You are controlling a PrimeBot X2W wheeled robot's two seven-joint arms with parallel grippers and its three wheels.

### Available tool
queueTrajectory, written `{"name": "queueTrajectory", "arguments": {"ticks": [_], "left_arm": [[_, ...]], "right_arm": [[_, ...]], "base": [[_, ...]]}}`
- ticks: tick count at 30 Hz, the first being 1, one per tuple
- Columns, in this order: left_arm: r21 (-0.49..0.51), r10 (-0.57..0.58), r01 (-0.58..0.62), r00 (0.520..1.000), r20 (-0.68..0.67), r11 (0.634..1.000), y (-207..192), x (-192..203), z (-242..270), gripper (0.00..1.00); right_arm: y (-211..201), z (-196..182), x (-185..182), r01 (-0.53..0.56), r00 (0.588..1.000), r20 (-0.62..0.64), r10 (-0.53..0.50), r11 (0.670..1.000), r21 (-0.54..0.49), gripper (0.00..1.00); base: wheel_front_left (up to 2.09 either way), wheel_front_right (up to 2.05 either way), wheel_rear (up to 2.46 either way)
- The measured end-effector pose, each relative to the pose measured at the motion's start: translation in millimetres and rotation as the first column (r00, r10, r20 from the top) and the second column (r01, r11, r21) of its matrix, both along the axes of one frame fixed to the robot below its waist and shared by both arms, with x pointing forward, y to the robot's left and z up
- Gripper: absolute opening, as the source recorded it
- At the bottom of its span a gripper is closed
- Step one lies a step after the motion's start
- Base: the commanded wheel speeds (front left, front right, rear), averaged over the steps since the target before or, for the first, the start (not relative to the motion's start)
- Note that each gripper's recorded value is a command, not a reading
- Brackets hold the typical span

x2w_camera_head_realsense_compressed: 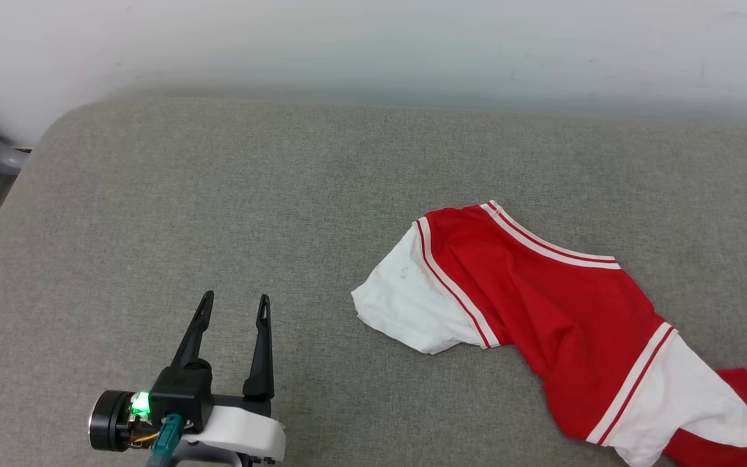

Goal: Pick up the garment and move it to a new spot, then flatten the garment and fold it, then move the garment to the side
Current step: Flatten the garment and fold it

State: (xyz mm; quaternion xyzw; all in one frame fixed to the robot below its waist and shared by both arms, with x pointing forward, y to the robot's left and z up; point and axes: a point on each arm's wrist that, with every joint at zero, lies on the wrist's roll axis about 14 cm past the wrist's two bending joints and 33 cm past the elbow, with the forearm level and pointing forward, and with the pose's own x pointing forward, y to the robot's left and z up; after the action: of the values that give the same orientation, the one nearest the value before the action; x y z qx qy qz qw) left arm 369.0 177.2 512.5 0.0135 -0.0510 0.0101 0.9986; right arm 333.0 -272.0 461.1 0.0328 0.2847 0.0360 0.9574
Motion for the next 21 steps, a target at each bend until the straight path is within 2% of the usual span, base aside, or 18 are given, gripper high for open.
{"name": "queueTrajectory", "arguments": {"ticks": [5, 8, 10, 12, 17, 21], "left_arm": [[0.0, 0.001, -0.001, 1.0, -0.002, 1.0, 0, 1, -1, 1.0], [0.001, 0.002, -0.002, 1.0, -0.005, 1.0, 1, 4, -2, 1.0], [0.001, -0.001, 0.001, 1.0, -0.005, 1.0, 1, 7, -2, 1.0], [0.003, 0.003, -0.003, 1.0, -0.012, 1.0, 3, 8, -4, 1.0], [0.008, 0.016, -0.016, 1.0, -0.018, 1.0, 8, 12, -6, 1.0], [0.007, 0.03, -0.03, 0.999, -0.025, 1.0, 12, 16, -9, 1.0]], "right_arm": [[0, 55, 33, -0.043, 0.985, 0.166, 0.054, 0.997, -0.071, 1.0], [2, 74, 56, -0.077, 0.974, 0.2, 0.103, 0.988, -0.134, 1.0], [14, 80, 71, -0.122, 0.968, 0.202, 0.149, 0.983, -0.139, 1.0], [23, 75, 82, -0.174, 0.968, 0.152, 0.202, 0.968, -0.178, 1.0], [44, 49, 106, -0.281, 0.958, 0.001, 0.285, 0.944, -0.174, 1.0], [54, 9, 112, -0.349, 0.93, -0.184, 0.32, 0.923, -0.161, 1.0]], "base": [[0.0, 0.0, 0.0], [0.0, 0.0, 0.0], [0.0, 0.0, 0.0], [0.0, 0.0, 0.0], [0.0, 0.0, 0.0], [0.0, 0.0, 0.0]]}}
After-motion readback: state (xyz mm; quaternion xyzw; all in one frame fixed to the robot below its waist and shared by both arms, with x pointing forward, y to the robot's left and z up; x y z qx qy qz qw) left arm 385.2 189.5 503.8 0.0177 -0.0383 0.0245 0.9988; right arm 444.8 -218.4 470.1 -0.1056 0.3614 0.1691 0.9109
